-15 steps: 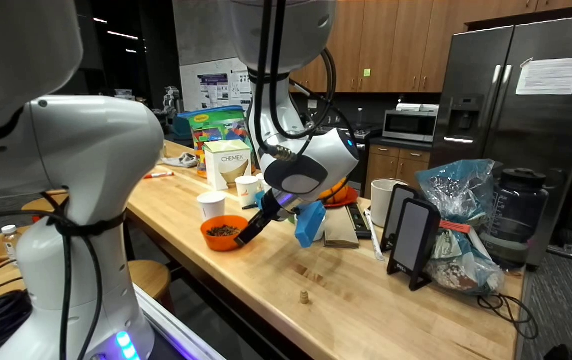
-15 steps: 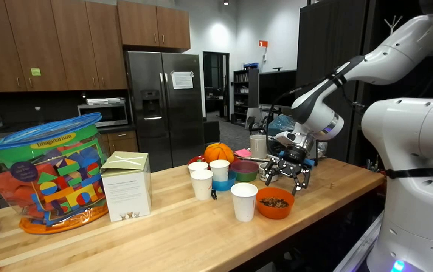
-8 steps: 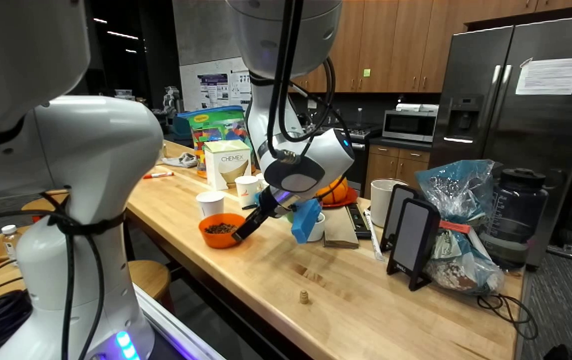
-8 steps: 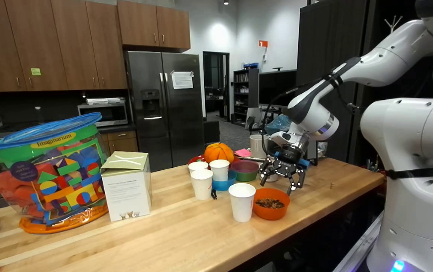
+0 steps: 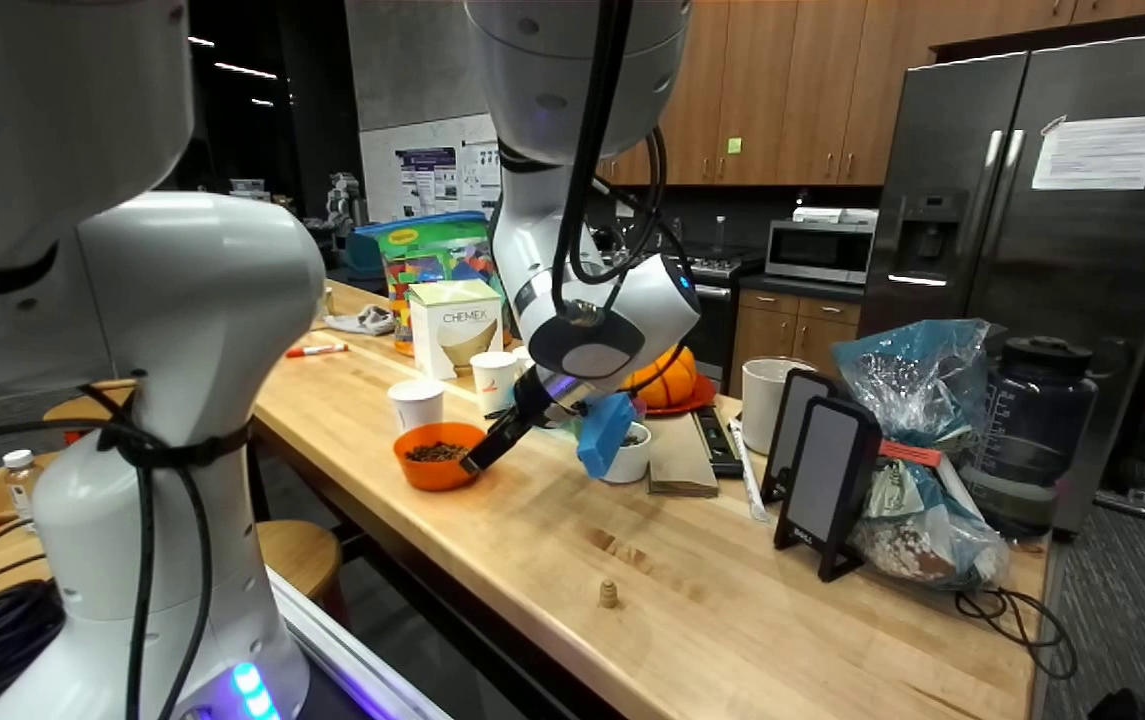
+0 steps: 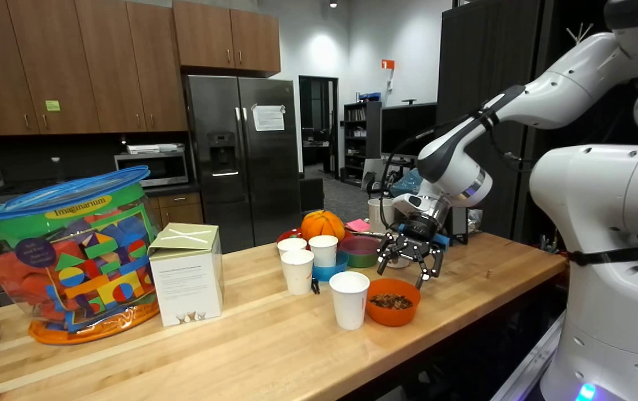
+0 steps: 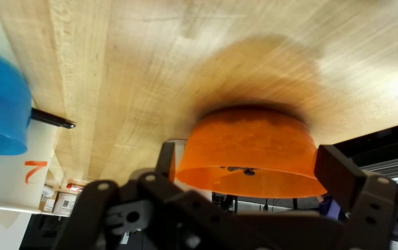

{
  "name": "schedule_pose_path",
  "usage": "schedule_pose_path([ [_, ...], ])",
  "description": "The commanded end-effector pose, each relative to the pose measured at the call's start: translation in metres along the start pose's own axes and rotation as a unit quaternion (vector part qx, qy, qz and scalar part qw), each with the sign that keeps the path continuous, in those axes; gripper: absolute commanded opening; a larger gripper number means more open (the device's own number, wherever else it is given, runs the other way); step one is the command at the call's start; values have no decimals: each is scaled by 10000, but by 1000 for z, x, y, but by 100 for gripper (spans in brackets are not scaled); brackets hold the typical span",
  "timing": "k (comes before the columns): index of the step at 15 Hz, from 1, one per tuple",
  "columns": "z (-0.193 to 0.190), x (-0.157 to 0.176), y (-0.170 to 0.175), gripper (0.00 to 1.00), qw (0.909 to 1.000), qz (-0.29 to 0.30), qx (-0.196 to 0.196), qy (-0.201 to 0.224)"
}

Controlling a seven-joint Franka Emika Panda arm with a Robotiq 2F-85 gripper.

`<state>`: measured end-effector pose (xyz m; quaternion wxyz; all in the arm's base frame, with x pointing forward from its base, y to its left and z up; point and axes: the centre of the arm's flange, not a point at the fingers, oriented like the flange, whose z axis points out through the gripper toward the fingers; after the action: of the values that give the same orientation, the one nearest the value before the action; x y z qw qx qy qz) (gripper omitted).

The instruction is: Push the bowl until it touches the cup

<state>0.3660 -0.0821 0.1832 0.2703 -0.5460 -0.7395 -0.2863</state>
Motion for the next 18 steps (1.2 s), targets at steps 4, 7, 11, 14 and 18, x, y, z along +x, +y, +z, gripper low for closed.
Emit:
schedule_pose_path([
  [4,14,-3,16,100,10000,37,62,-33],
  [7,17,-2,18,100,9999,46,94,-45],
  [11,17,0,16,100,9998,26,120,-150],
  [14,13,1,14,100,9996,22,105,-248],
  [18,6,1,12,100,9992,50,99,-385],
])
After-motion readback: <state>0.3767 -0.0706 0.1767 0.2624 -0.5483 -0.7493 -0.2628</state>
